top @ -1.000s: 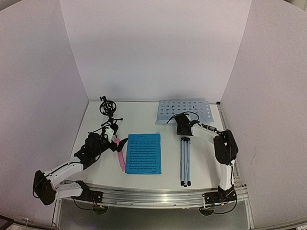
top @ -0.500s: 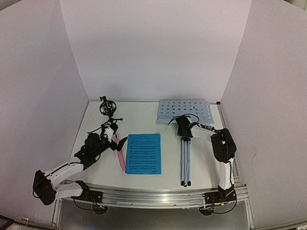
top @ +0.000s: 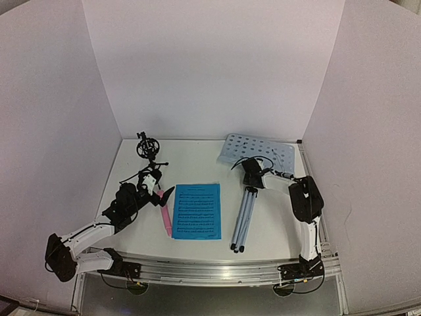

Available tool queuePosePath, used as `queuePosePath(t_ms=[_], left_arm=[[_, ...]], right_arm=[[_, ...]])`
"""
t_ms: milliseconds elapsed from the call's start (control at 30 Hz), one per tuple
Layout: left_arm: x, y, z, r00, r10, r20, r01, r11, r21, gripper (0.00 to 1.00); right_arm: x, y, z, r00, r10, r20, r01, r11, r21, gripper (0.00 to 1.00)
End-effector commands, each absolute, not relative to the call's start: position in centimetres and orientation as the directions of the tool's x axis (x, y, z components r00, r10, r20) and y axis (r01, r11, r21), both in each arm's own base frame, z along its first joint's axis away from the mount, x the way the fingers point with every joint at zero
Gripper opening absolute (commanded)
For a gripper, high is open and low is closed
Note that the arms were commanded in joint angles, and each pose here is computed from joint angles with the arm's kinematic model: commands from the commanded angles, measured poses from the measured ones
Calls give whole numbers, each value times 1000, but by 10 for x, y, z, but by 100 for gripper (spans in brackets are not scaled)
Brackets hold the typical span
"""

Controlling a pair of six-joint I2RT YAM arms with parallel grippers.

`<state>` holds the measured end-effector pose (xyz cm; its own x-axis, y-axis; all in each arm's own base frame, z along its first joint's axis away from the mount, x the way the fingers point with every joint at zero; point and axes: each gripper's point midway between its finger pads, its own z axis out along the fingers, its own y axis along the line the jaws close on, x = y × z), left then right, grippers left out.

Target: Set up the instrument practice props

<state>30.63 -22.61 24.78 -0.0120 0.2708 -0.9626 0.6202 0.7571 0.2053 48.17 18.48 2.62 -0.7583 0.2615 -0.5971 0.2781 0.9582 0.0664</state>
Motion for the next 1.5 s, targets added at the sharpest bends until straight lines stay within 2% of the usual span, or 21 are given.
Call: queuePosePath(t_ms=[0, 100, 267, 467, 567, 767, 1033, 1300, 1467], left_arm=[[307, -230, 262, 38, 268, -963, 620, 750, 233, 100], [307, -238, 257, 9, 288, -958, 657, 721, 223, 100], [303, -253, 247, -63, 288, -956, 729, 667, 153, 100], [307, -274, 235, -149, 278, -949, 780, 623, 60, 100], [311, -284, 231, -174, 278, -945, 796, 604, 31, 100], [317, -317, 229, -188, 287, -939, 849, 529, -8, 100], [337, -385, 247, -181, 239, -954, 896, 440, -60, 99], [373, -447, 266, -42, 152, -988, 937, 350, 14, 88], [396, -463, 270, 66, 117, -991, 926, 364, 105, 89]], right_arm=[[468, 183, 12, -810, 285, -512, 277, 956, 95, 0], [490, 189, 65, -711, 340, -615, 279, 940, 196, 0], [512, 198, 173, -443, 395, -805, 205, 918, 338, 0], [517, 199, 267, -151, 454, -878, 74, 891, 448, 0], [516, 199, 302, -57, 453, -890, 21, 891, 453, 0], [507, 202, 371, 139, 472, -871, -94, 882, 463, 0], [480, 206, 466, 400, 473, -785, -238, 881, 410, 0], [452, 215, 528, 603, 436, -668, -350, 897, 270, 0], [436, 218, 552, 656, 452, -604, -403, 887, 226, 0]])
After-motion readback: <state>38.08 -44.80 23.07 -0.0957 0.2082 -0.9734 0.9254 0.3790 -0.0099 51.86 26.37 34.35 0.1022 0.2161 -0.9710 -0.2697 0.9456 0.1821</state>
